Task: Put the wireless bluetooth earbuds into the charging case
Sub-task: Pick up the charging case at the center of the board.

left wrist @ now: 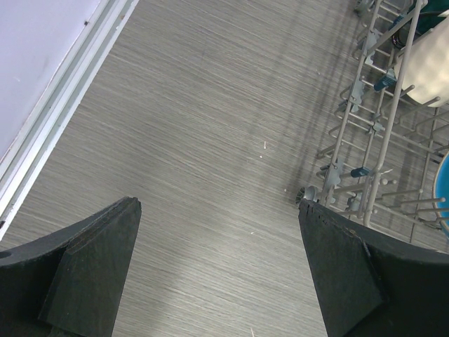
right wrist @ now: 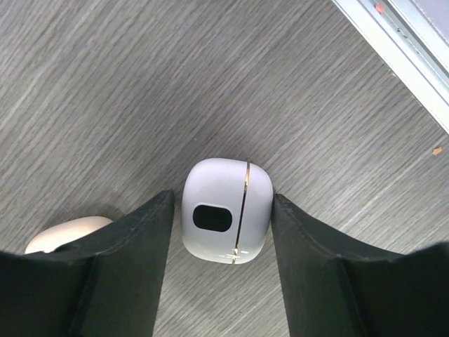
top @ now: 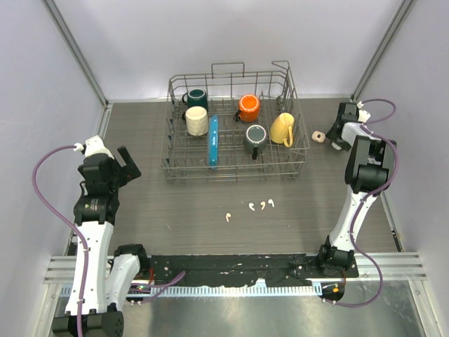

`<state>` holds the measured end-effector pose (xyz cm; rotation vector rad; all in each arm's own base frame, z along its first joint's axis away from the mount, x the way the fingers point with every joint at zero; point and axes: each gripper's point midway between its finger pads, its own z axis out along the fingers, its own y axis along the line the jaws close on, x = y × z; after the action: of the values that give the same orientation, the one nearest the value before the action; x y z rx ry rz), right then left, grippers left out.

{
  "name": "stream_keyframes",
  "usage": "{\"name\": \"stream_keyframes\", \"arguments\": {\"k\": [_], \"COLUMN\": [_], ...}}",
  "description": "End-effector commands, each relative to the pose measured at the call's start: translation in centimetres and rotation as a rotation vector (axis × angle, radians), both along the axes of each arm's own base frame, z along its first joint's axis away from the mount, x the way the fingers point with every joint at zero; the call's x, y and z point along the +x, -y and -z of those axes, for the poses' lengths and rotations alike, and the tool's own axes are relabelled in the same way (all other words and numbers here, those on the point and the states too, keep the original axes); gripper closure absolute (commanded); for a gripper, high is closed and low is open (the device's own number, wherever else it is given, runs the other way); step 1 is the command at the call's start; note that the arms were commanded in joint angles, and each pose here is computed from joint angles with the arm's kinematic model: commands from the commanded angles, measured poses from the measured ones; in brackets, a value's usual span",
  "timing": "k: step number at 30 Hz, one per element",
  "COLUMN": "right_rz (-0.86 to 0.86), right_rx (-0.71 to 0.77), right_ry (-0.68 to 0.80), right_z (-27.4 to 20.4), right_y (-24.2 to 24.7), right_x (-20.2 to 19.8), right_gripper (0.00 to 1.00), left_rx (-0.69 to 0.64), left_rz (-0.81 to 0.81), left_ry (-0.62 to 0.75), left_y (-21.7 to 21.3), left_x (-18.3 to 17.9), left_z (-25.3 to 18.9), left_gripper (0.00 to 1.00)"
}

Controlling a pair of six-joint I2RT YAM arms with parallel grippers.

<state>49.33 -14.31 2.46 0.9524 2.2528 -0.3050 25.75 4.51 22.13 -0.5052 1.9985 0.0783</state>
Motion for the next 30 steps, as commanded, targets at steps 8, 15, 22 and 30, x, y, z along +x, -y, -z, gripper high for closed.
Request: {"name": "stream_keyframes", "arguments": {"k": [8,15,22,30], "right_rz": [-0.009,-0.063,-0.123,-0.325], "right_rx": [0.042,0.015,0.048,0.07], "right_ry": [-0.055,0.158,0.346,0.626], "right_z": [0.1,-8.7,-16.6,-28.0], "right_y": [-1.5,-2.5,-4.8,-8.9], "right_x": [-3.8,-5.3,-8.3,-11.3], "right_gripper": [0.72,0.88,0.89,0.99], "left_rx": [-0.002,-0.004,-0.009,-0.034], "left_rz": [0.0,0.008,0.019,0.06], "left_ry": [0.039,0.045,0.05,0.075], "left_y": [0.0,0.1,0.3,1.2], "left_x": [0.0,0.0,-0.2,-0.2], "left_z": [-0.9,-1.0,-1.1,-1.4], "left_gripper": [0.0,0.0,0.0,0.0]}}
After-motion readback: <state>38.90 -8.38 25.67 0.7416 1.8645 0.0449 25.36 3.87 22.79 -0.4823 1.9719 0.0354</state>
